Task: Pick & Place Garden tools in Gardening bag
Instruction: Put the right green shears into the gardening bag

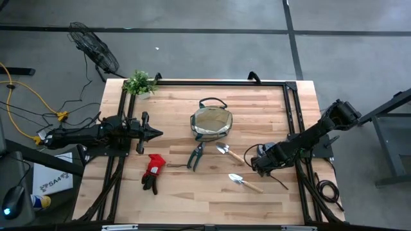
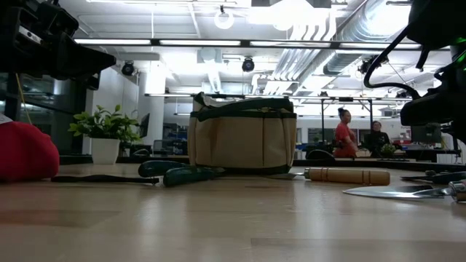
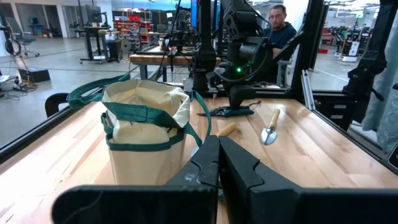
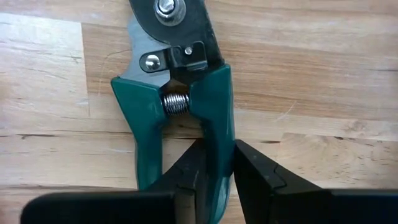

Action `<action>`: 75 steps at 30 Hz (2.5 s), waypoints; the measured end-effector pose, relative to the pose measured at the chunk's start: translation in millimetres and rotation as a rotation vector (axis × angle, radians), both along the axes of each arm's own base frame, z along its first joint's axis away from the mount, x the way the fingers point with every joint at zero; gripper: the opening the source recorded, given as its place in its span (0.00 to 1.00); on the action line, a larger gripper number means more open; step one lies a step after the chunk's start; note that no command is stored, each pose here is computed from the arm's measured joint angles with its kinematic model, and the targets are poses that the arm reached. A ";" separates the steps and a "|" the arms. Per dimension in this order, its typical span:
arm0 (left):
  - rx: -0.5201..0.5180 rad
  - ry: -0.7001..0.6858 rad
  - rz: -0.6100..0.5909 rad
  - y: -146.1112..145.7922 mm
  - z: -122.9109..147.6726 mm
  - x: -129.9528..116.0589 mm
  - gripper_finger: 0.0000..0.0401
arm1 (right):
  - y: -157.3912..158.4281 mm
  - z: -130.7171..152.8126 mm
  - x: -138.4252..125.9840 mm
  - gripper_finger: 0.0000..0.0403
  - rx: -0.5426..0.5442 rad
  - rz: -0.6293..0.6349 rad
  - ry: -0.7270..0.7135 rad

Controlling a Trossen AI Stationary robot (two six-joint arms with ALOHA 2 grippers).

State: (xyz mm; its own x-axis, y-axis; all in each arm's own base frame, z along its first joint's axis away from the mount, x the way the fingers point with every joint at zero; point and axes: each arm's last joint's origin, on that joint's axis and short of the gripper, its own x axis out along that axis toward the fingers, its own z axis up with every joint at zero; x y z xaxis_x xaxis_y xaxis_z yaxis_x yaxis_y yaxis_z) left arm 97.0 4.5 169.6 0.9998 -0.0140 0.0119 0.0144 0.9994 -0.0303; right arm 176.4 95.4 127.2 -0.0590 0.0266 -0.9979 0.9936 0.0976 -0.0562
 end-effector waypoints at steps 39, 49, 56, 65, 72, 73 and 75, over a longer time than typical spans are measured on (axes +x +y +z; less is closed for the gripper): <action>0.000 0.000 0.000 0.0 0.1 0.0 0.00 | -13.1 26.9 -7.2 0.10 0.021 0.170 -0.100; 0.000 0.000 0.000 0.0 0.1 0.0 0.00 | -19.2 36.7 -6.8 0.10 0.045 0.262 -0.150; 0.000 -0.001 0.000 0.0 0.1 0.0 0.00 | -27.0 59.5 -2.9 0.10 0.033 0.365 -0.138; 0.000 -0.001 0.000 0.0 0.0 0.0 0.00 | -39.3 97.6 9.1 0.10 -0.083 0.495 -0.163; 0.000 -0.001 0.000 0.0 0.0 0.0 0.00 | -53.8 123.2 16.8 0.10 -0.182 0.594 -0.162; 0.000 -0.001 0.000 0.0 0.0 0.0 0.00 | -55.9 126.4 18.4 0.10 -0.201 0.614 -0.159; 0.000 -0.001 0.000 0.0 0.1 0.0 0.00 | -60.1 132.7 21.6 0.10 -0.245 0.646 -0.154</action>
